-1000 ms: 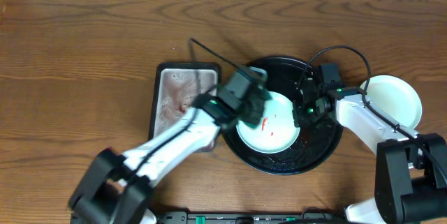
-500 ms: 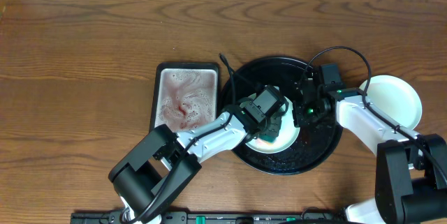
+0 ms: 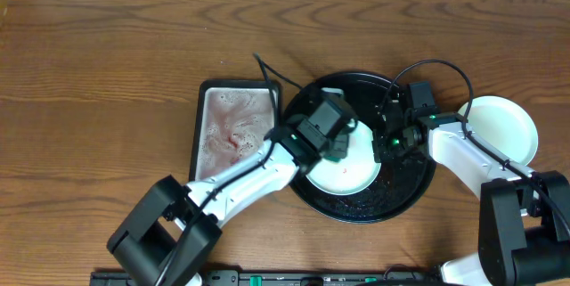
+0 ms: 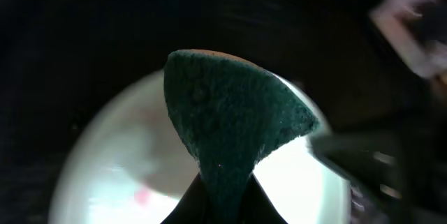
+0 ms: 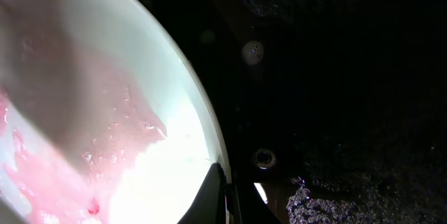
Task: Clean dirty plates on tray and stack at the side
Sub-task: 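Scrub the second pale green plate with the sponge in left gripper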
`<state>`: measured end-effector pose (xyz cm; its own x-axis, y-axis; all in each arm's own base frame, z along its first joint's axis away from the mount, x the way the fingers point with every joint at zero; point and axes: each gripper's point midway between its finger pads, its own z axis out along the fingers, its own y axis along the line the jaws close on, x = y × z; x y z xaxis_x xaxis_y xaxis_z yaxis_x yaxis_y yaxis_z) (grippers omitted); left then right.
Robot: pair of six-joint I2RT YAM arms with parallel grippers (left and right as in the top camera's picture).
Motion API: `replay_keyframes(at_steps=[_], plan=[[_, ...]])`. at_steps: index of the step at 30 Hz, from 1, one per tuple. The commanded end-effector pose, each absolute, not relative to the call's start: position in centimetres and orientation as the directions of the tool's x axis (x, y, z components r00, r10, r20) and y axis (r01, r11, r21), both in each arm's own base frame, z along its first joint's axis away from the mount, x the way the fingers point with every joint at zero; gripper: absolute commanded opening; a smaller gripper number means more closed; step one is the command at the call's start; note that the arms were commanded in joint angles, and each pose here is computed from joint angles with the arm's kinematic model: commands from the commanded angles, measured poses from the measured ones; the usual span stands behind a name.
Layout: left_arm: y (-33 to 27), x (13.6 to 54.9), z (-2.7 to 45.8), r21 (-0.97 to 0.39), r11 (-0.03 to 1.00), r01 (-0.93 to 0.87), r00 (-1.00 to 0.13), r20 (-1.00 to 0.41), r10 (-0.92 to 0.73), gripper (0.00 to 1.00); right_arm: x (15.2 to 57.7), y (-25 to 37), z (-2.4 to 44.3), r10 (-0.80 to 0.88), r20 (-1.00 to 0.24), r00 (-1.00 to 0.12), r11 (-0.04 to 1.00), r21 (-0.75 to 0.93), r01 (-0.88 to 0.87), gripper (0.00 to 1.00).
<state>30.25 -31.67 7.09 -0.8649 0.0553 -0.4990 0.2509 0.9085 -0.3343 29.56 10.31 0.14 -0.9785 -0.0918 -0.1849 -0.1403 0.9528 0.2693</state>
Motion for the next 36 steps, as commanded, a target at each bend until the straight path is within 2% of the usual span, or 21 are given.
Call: replay_keyframes(at_steps=[1, 9, 16, 19, 23, 26, 31, 36], plan=[[-33.4, 28.6, 5.3, -0.377, 0.898, 0.227, -0.896, -0.442, 0.041, 0.08, 27.6, 10.2, -1.6, -0.105, -0.115, -0.988, 0.959, 0.253, -0.131, 0.01], [-33.8, 28.0, 0.2, -0.356, 0.923, 0.143, -0.931, -0.364, 0.004, 0.07, 27.6, 10.2, -1.6, -0.105, -0.115, -0.988, 0.959, 0.253, -0.131, 0.01], [-28.1, 30.2, 0.5, -0.080, 0.986, 0.146, -0.879, -0.467, 0.092, 0.07, 27.6, 10.2, -1.6, -0.105, -0.115, -0.988, 0.959, 0.253, -0.131, 0.01], [-26.6, 31.4, 2.5, -0.034, 0.989, 0.145, -0.851, -0.515, 0.107, 0.07, 27.6, 10.2, -1.6, -0.105, -0.115, -0.988, 0.959, 0.253, -0.131, 0.01], [-26.8, 32.1, 5.1, -0.081, 0.985, 0.150, -0.829, -0.554, 0.080, 0.07, 27.6, 10.2, -1.6, -0.105, -0.115, -0.988, 0.959, 0.253, -0.131, 0.01], [-28.8, 30.9, 5.4, -0.178, 0.963, 0.202, -0.851, -0.519, 0.082, 0.07, 27.6, 10.2, -1.6, -0.105, -0.115, -0.988, 0.959, 0.253, -0.131, 0.01], [-31.3, 29.2, 4.1, -0.296, 0.939, 0.174, -0.898, -0.438, 0.028, 0.07, 27.6, 10.2, -1.6, -0.105, -0.115, -0.988, 0.959, 0.253, -0.131, 0.01], [-33.6, 27.9, 1.6, -0.327, 0.924, 0.200, -0.913, -0.404, 0.054, 0.07, 27.6, 10.2, -1.6, -0.105, -0.115, -0.988, 0.959, 0.253, -0.131, 0.01]])
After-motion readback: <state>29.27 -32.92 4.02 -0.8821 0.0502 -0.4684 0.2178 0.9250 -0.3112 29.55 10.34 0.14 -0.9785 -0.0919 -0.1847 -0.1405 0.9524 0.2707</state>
